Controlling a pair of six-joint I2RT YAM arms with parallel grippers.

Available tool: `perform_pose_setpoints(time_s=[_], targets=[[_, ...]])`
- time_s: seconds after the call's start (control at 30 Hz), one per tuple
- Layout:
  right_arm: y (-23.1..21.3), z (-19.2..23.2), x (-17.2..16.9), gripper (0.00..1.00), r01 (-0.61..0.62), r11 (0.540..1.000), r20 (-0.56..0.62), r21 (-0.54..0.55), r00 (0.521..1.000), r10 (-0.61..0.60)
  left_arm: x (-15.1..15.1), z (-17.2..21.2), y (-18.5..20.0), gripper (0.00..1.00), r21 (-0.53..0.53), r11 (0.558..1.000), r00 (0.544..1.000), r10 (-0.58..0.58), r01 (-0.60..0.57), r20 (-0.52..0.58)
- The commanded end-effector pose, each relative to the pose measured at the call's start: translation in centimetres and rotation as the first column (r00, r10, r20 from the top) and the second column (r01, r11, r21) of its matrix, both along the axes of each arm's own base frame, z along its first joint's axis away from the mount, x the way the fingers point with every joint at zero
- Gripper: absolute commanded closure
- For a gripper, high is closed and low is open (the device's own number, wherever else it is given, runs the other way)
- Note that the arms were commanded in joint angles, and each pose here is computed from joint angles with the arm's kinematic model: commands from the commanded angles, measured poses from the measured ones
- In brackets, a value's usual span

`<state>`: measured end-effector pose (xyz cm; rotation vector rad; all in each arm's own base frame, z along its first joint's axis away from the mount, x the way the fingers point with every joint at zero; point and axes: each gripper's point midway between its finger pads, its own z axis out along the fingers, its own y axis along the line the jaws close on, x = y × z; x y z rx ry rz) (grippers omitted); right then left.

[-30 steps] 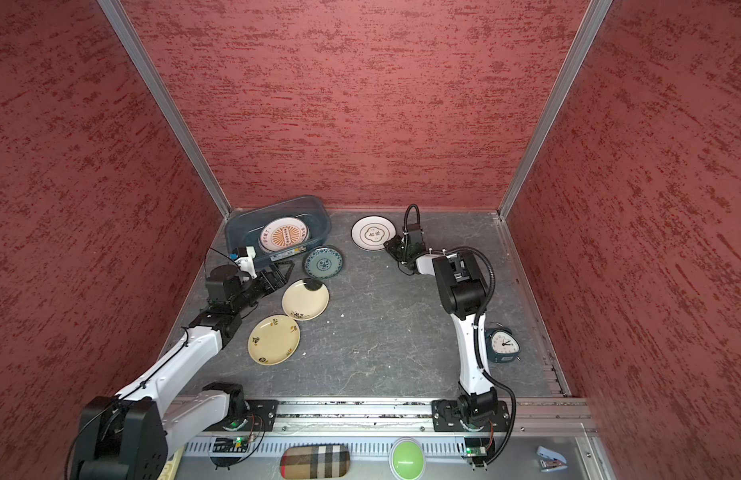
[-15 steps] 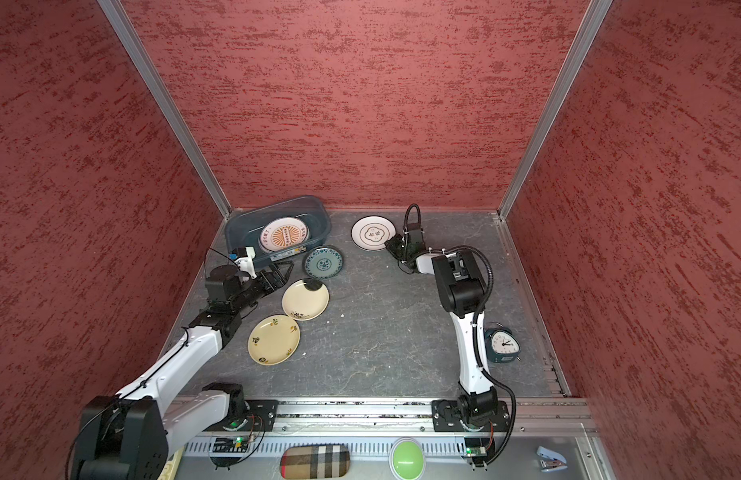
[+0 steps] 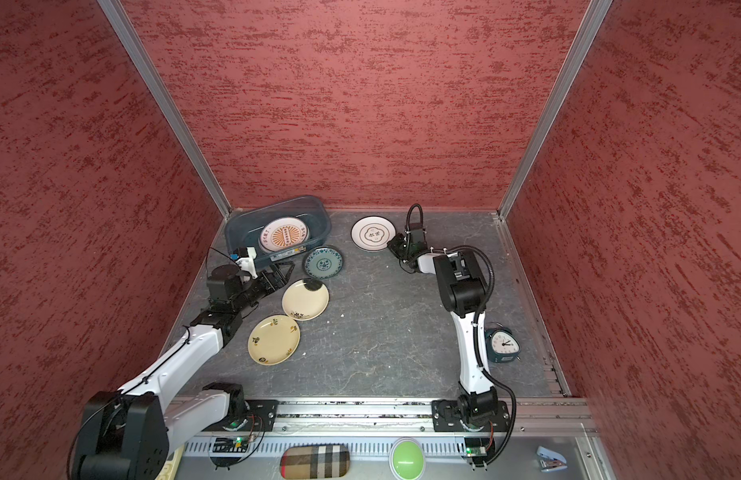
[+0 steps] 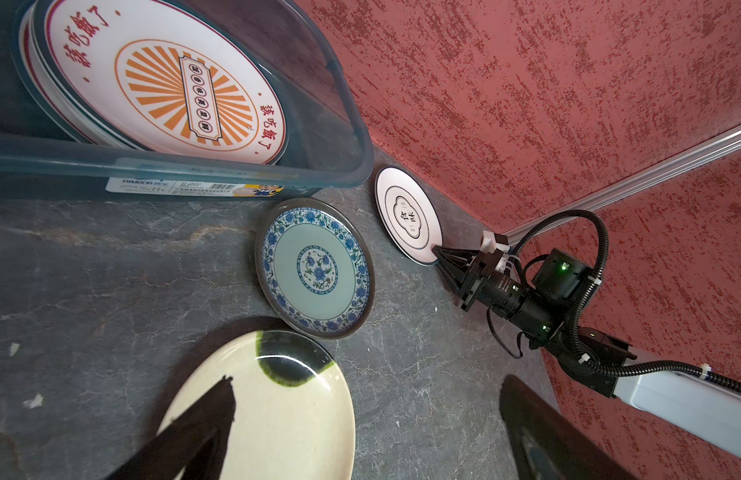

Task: Place the plates into the plastic bin on the countertop
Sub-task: 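Press the right gripper onto the white plate rim and tilt it on edge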

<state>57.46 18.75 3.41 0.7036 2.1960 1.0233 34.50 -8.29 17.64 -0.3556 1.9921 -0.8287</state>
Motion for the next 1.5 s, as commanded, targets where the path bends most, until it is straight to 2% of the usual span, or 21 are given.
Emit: perform_pose_setpoints(time_s=[0.0,0.23,0.47,0.63,0.77,1.1,1.27,1.47], targets=[[-0.6,-0.4,0.2,0.90,0.010,1.000,-0.001,-0.007,1.000,-0.010,0.0,-0.3,0.0,0.01,-0.003,1.000,1.000,-0.006,0.006,0.001],[-0.7,0.0,0.2,1.00,0.014,1.000,0.013,0.001,1.000,-0.014,0.1,0.0,-0.1,0.00,-0.008,1.000,1.000,-0.007,0.007,-0.006],[-0.9,2.0,-0.5,1.00,0.024,1.000,0.045,0.013,0.999,-0.025,0.3,0.6,-0.5,0.00,-0.028,1.000,1.000,-0.013,0.013,-0.001],[-1.5,4.0,-2.0,1.00,0.047,0.998,0.078,0.032,0.996,-0.050,0.6,0.2,-1.5,0.00,-0.053,0.998,0.998,-0.049,0.046,-0.047],[-1.5,6.1,-3.6,1.00,0.038,0.997,0.112,0.070,0.993,-0.046,1.0,0.1,-2.9,0.00,-0.076,0.994,0.995,-0.083,0.079,-0.060],[-2.8,10.2,-9.5,1.00,0.021,0.998,0.146,0.053,0.989,-0.029,2.9,1.1,-7.0,0.00,-0.079,0.982,0.984,-0.173,0.169,-0.050],[-3.2,11.1,-13.1,1.00,-0.010,0.999,0.151,0.050,0.988,0.003,3.3,1.1,-9.8,0.00,-0.084,0.968,0.970,-0.239,0.235,-0.046],[-3.3,11.1,-16.7,1.00,-0.055,0.998,0.164,0.043,0.985,0.048,3.7,-0.5,-13.0,0.00,-0.101,0.942,0.942,-0.327,0.319,-0.073]])
